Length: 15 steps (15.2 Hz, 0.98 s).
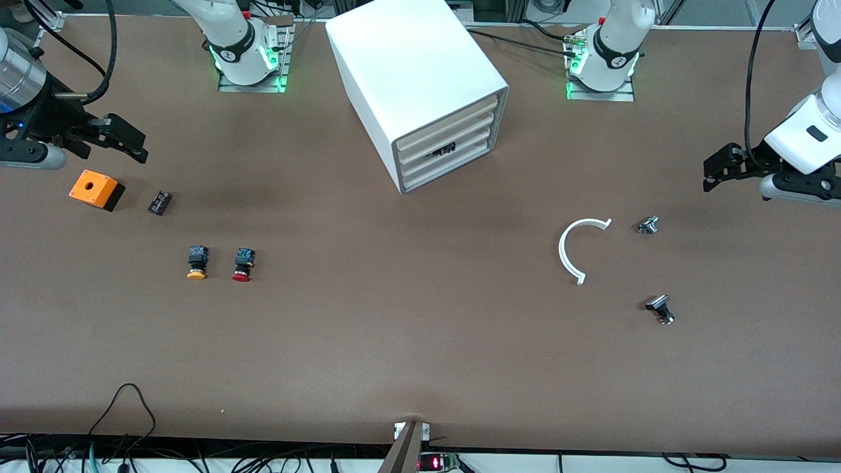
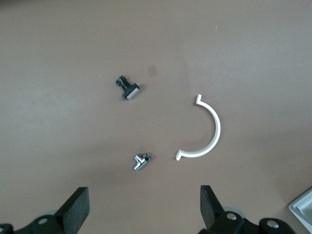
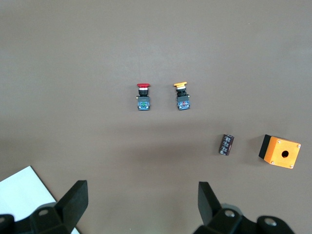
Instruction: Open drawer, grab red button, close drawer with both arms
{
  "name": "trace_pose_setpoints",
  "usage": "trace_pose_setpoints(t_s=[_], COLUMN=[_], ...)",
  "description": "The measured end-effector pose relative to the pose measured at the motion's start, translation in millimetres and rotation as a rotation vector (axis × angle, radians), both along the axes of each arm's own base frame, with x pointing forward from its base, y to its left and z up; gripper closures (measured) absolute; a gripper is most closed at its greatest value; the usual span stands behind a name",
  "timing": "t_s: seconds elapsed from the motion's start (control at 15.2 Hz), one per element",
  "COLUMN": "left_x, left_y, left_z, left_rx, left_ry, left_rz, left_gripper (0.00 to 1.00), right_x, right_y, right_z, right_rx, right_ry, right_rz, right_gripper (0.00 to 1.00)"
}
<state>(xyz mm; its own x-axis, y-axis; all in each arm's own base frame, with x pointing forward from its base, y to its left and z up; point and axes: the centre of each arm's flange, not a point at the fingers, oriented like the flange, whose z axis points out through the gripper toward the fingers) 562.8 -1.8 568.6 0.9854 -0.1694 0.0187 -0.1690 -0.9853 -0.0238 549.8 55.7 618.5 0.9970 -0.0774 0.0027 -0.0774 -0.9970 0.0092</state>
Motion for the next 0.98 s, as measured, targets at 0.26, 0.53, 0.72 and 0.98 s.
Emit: trace_pose_setpoints(t_s=[0.26,0.53,0.72,0.98], left_x=[-2,-5,-7,-8], left_y=[-4,-5,-5,-7], left_z=[0,7,10,9], left_rx=[0.000,0.000,0.000,0.000], left_ry=[0.017,0.003,0.008,0.017], left_rz=[-0.008,-0.010,-0.009,-0.013], left_gripper=[0.00,0.00,0.00,0.00], right_x=[0,0,0,0], right_y=[0,0,0,0], right_z=[0,0,0,0], right_rx=[0.000,0.000,0.000,0.000], right_ry=[0.000,0.000,0.000,0.000], right_rz=[0.000,0.000,0.000,0.000], right_gripper=[0.00,0.00,0.00,0.00])
